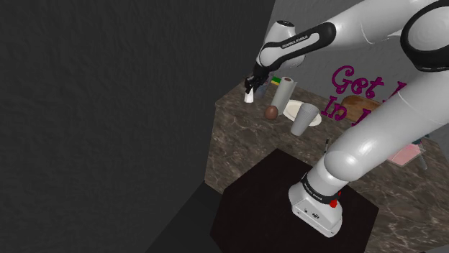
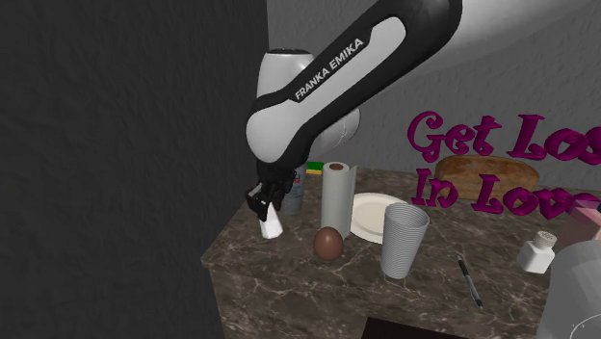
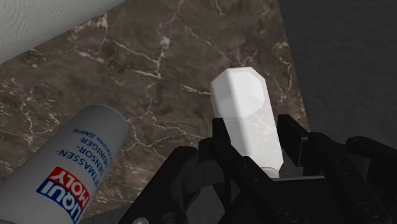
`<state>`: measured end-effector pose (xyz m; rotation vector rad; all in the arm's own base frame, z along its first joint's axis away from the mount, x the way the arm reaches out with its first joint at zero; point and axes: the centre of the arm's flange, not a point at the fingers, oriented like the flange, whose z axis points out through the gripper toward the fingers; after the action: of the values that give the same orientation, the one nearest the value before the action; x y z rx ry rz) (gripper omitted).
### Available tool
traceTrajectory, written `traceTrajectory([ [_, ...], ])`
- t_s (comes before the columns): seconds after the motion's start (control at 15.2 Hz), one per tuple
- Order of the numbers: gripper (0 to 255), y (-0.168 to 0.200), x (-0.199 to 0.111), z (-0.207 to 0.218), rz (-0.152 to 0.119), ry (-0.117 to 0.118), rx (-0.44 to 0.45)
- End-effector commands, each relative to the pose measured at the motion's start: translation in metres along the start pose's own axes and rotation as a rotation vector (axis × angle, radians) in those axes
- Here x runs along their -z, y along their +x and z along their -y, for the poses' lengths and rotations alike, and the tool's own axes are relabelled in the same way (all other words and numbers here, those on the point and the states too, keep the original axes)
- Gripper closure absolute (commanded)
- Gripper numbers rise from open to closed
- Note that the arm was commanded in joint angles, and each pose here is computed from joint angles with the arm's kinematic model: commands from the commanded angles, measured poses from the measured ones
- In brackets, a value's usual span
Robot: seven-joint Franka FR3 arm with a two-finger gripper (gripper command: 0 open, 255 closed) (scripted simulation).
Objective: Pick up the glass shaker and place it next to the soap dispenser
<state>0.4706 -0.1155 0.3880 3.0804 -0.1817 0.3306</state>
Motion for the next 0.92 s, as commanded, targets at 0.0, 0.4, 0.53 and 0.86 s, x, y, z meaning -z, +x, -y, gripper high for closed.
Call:
traceTrajectory([
  [0.0,255,0.002,0.011,0.001,0.001,0.0,0.0],
  [0.4,255,0.009,0.042,0.0,0.001,0.0,0.0],
  [0.53,255,0.011,0.052,0.0,0.001,0.0,0.0],
  [0.86,255,0.017,0.078,-0.001,0.001,0.0,0.0],
])
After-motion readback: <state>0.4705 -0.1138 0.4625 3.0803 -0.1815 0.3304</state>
